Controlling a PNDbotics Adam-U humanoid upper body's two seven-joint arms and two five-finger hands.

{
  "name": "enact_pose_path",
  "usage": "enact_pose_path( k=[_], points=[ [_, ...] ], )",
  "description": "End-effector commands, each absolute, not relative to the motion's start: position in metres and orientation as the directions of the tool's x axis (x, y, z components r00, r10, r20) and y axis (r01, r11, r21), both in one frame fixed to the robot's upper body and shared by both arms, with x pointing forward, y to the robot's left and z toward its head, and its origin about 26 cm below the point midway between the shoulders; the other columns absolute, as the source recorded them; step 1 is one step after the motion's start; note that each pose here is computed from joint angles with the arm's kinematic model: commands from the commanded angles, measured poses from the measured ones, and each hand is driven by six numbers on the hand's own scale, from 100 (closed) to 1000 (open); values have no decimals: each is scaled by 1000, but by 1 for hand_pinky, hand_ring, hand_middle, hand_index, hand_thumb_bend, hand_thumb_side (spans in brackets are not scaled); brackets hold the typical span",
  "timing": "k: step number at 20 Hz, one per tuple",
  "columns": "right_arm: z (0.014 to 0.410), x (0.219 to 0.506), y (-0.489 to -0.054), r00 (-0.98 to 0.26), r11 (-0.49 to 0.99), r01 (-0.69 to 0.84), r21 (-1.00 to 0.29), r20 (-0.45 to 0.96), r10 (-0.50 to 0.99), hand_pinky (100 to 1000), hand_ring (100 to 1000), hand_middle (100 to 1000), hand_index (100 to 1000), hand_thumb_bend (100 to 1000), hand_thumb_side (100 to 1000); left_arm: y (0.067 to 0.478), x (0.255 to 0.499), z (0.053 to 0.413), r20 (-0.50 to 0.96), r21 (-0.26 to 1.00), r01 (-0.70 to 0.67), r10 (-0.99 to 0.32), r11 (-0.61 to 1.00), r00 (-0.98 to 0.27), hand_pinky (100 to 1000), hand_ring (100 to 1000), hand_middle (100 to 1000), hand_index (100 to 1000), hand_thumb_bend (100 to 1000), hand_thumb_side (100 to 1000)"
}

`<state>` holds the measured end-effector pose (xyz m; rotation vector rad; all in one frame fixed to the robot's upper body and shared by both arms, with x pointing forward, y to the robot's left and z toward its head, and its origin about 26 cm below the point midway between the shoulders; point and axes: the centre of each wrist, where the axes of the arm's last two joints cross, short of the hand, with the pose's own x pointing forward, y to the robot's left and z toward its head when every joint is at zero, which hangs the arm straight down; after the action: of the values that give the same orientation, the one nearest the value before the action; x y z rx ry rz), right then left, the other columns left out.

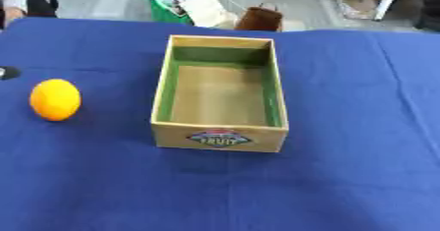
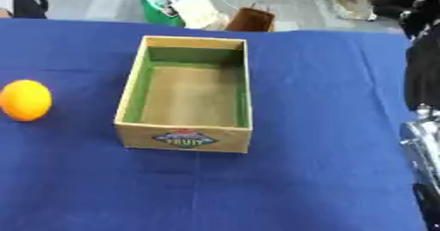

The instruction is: Pick up objects on the table and place them in the box.

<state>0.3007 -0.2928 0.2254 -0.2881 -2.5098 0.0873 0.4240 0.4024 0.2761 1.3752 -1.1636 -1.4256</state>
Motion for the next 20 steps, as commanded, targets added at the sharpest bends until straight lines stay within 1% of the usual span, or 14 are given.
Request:
enact_pose_path(
  k=[1, 5, 9, 10, 11, 13, 16, 19, 20],
  points=[
    [232, 298, -294, -806, 972, 185, -145, 543, 235, 703, 659, 602, 733, 100, 1000, 408, 426, 287, -212, 977, -11, -974, -212, -77, 742, 795, 837, 989, 742, 701],
    [232, 298, -293, -804, 972, 183, -148, 546, 235, 703, 659, 602, 733, 100, 1000, 406, 432, 281, -135, 986, 81, -984, -145, -119, 745, 795, 823, 949, 744, 687],
    [232, 298, -293, -804, 972, 181, -150, 547, 234, 703, 659, 602, 733, 100, 1000, 401, 437, 278, -93, 983, 142, -984, -116, -155, 737, 791, 809, 966, 745, 676],
    [231, 298, -293, -804, 972, 180, -150, 547, 234, 704, 660, 602, 733, 100, 1000, 400, 438, 278, -86, 982, 152, -983, -111, -163, 736, 790, 811, 967, 766, 685],
    [231, 298, -293, -803, 972, 180, -150, 548, 234, 704, 660, 602, 733, 100, 1000, 398, 438, 278, -80, 981, 161, -982, -109, -173, 735, 789, 812, 967, 748, 672],
    [231, 298, -293, -802, 972, 179, -151, 549, 233, 704, 660, 601, 732, 100, 1000, 396, 440, 278, -73, 978, 180, -979, -108, -189, 735, 789, 811, 964, 753, 664],
    [231, 298, -292, -802, 972, 177, -154, 551, 233, 704, 660, 601, 732, 100, 1000, 394, 441, 279, -63, 968, 224, -975, -112, -213, 736, 789, 816, 968, 733, 659],
    [231, 298, -292, -801, 972, 177, -157, 551, 235, 704, 660, 601, 732, 100, 1000, 394, 439, 288, -67, 959, 254, -974, -123, -219, 734, 787, 817, 966, 671, 669],
    [231, 298, -292, -801, 971, 177, -158, 551, 235, 704, 660, 601, 732, 100, 1000, 394, 438, 292, -72, 958, 256, -973, -129, -218, 734, 787, 817, 966, 669, 670]
  ],
)
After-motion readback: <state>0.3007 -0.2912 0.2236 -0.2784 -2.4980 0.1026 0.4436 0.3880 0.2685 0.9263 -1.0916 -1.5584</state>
